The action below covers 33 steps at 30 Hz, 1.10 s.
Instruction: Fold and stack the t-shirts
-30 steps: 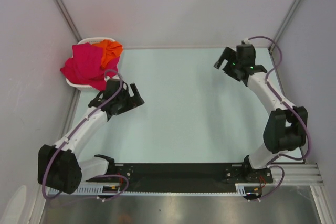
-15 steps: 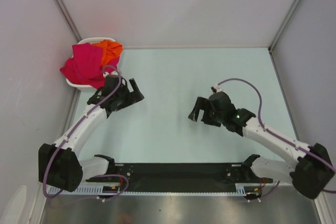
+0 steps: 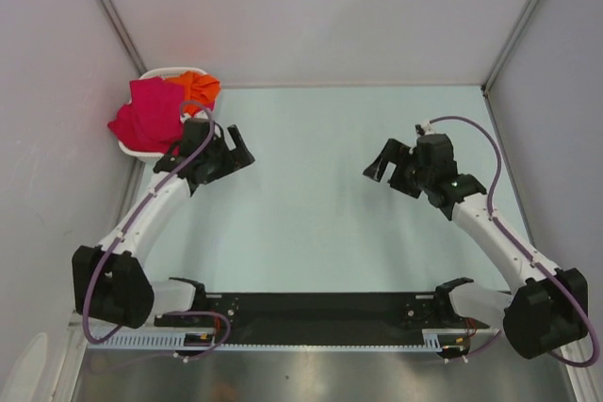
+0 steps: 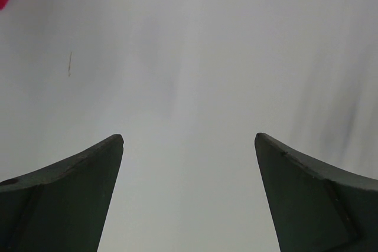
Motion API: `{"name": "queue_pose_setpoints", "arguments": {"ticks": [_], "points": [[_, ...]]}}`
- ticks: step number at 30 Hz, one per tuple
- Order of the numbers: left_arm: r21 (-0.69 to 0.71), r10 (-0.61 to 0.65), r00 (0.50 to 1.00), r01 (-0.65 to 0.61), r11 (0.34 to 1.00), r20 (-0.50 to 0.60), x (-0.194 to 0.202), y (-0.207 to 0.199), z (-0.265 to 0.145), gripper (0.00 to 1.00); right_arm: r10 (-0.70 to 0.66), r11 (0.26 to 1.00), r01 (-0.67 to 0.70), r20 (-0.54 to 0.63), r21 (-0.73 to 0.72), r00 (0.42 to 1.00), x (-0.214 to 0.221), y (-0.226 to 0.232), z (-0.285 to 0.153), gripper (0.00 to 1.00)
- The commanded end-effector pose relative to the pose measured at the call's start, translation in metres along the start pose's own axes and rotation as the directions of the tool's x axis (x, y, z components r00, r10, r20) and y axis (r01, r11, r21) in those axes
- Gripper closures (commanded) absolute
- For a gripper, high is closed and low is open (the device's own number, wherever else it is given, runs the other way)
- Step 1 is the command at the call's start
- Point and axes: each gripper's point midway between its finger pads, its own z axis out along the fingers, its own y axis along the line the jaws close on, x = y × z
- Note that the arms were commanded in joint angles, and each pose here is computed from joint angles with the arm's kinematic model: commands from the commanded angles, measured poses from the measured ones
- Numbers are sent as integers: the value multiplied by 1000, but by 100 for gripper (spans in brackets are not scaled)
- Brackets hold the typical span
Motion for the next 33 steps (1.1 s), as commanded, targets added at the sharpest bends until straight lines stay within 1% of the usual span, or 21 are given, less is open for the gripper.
{"name": "queue_pose_setpoints", "arguments": {"ticks": [1, 2, 4, 5, 6, 7, 8, 9, 10, 11, 12, 14, 17, 20, 21, 23, 25, 26, 28, 31, 33], "points": [[-12, 85, 995, -85, 996, 58, -46, -6, 0, 0, -20, 996, 10, -105, -90, 994, 33, 4, 6, 0], [36, 106, 992, -109, 993, 73, -60, -18, -4, 0, -40, 994, 29, -99, -104, 994, 32, 6, 6, 0], [34, 164, 984, -167, 985, 69, -74, -20, 8, 0, -68, 989, 61, -44, -132, 997, 15, 15, 12, 0], [47, 186, 976, -192, 980, 117, -99, -34, 6, 0, -82, 989, 78, -25, -129, 996, 7, 17, 14, 0], [-23, 190, 976, -189, 982, 111, -108, -23, 23, 1, -96, 986, 94, -10, -137, 995, -8, 27, 18, 0], [-52, 217, 963, -212, 976, 161, -135, -27, 24, 0, -103, 985, 102, 0, -136, 995, -16, 32, 20, 0], [-101, 219, 961, -204, 974, 170, -151, -14, 29, 0, -122, 985, 120, -4, -128, 993, -20, 32, 24, 0], [-134, 220, 969, -205, 969, 108, -151, 1, 57, 0, -134, 981, 135, 16, -137, 991, -38, 45, 26, 0], [-128, 217, 969, -201, 971, 118, -175, -3, 50, 0, -137, 984, 139, 23, -116, 990, -49, 44, 24, 0], [-146, 192, 976, -176, 974, 106, -189, 14, 51, 0, -137, 986, 137, 9, -90, 991, -53, 44, 19, 0], [-137, 175, 983, -166, 977, 62, -188, 18, 65, 1, -168, 981, 172, 52, -94, 984, -66, 52, 7, 0], [-125, 134, 986, -122, 985, 97, -212, 25, 52, 1, -182, 980, 191, 128, -59, 975, -81, 49, -1, 0], [-6, 120, 987, -120, 993, 109, -211, 0, 49, 3, -155, 978, 175, 163, -116, 974, -87, 58, -9, 0], [-116, 82, 988, -66, 991, 133, -209, 21, 39, 4, -123, 981, 141, 133, -133, 983, -81, 59, -1, 0], [-218, 65, 987, -31, 975, 147, -206, 44, 34, 4, -115, 986, 129, 135, -104, 984, -82, 53, 2, 0], [-289, -14, 972, 84, 954, 236, -214, 74, -1, 4, -118, 990, 126, 108, -67, 987, -75, 40, 10, 0], [-300, -56, 955, 147, 942, 293, -217, 99, -12, 6, -128, 989, 134, 93, -61, 987, -71, 35, 12, 0], [-284, -71, 939, 173, 943, 336, -222, 100, -25, 7, -128, 989, 133, 86, -57, 988, -68, 31, 12, 0], [-279, -86, 925, 199, 939, 369, -225, 115, -28, 10, -128, 989, 133, 78, -60, 989, -63, 29, 13, 0], [-303, -96, 925, 216, 928, 366, -230, 131, -19, 13, -112, 992, 116, 66, -51, 991, -56, 22, 15, 0], [-337, -96, 939, 213, 917, 332, -229, 142, -4, 15, -106, 993, 108, 56, -49, 993, -52, 20, 15, 0]]}}
